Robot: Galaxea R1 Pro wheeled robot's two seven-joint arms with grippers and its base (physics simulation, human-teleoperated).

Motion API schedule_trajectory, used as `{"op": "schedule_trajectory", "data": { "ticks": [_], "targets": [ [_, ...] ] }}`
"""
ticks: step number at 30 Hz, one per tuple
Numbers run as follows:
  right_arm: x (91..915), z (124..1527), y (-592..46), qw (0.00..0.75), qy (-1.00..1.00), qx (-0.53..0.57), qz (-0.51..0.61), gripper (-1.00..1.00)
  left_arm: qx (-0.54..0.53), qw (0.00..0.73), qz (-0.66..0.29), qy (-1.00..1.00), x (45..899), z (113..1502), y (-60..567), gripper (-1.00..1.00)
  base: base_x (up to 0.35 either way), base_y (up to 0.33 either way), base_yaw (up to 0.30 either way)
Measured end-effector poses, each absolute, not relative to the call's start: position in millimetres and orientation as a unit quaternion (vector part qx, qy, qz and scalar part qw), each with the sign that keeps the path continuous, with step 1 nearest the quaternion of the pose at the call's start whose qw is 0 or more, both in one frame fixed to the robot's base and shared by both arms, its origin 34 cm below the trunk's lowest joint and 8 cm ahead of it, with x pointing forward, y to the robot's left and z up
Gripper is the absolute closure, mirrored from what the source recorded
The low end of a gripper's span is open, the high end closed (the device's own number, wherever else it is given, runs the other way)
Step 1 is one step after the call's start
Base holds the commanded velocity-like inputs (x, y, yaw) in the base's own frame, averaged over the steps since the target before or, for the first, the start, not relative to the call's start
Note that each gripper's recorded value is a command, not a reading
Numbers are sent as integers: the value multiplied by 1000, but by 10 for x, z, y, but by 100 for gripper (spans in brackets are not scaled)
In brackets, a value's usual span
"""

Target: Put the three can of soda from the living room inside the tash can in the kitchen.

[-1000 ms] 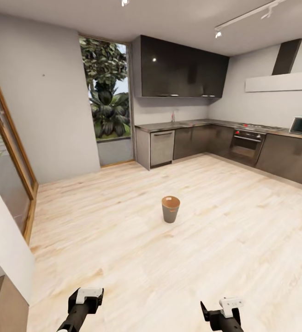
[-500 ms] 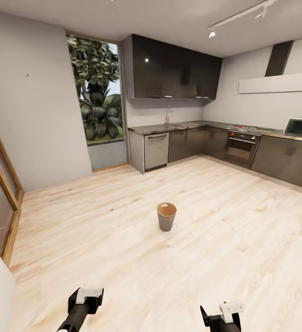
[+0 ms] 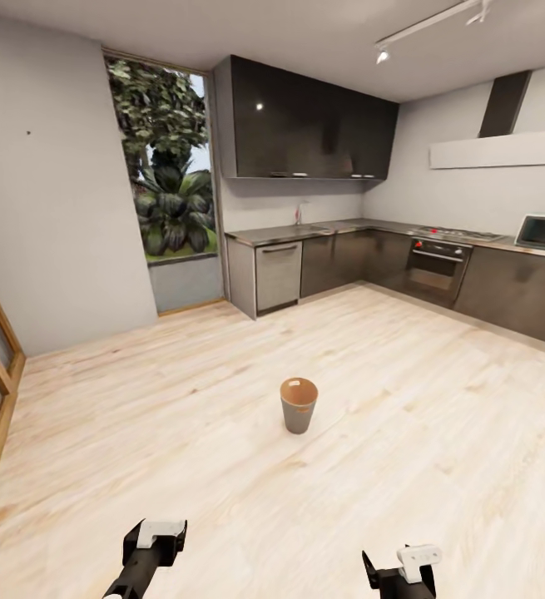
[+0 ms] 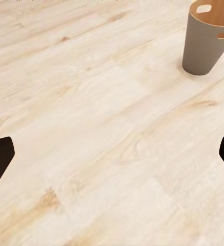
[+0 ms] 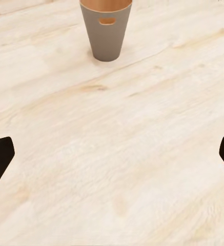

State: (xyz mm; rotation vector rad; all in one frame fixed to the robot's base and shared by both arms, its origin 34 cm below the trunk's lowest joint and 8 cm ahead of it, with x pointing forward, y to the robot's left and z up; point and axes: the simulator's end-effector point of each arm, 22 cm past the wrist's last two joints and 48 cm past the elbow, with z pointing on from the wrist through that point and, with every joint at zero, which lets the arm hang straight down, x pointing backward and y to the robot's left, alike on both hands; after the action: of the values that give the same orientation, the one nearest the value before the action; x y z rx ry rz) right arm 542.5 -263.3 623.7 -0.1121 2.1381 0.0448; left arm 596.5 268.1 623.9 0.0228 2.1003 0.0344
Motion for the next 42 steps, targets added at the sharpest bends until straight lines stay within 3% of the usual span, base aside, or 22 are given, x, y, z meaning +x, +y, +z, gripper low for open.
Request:
{"op": "schedule_trajectory", "data": {
  "ticks": [25, 42],
  "targets": [
    [5447, 6278, -2656, 484, 874, -43, 17, -100, 8, 501, 14, 865, 5982, 6278, 2682, -100, 324, 4, -54],
    [5463, 6309, -2633, 488, 872, -46, 18, -100, 8, 505, 12, 863, 6001, 6318, 2677, -100, 312, 111, -57]
  ]
}}
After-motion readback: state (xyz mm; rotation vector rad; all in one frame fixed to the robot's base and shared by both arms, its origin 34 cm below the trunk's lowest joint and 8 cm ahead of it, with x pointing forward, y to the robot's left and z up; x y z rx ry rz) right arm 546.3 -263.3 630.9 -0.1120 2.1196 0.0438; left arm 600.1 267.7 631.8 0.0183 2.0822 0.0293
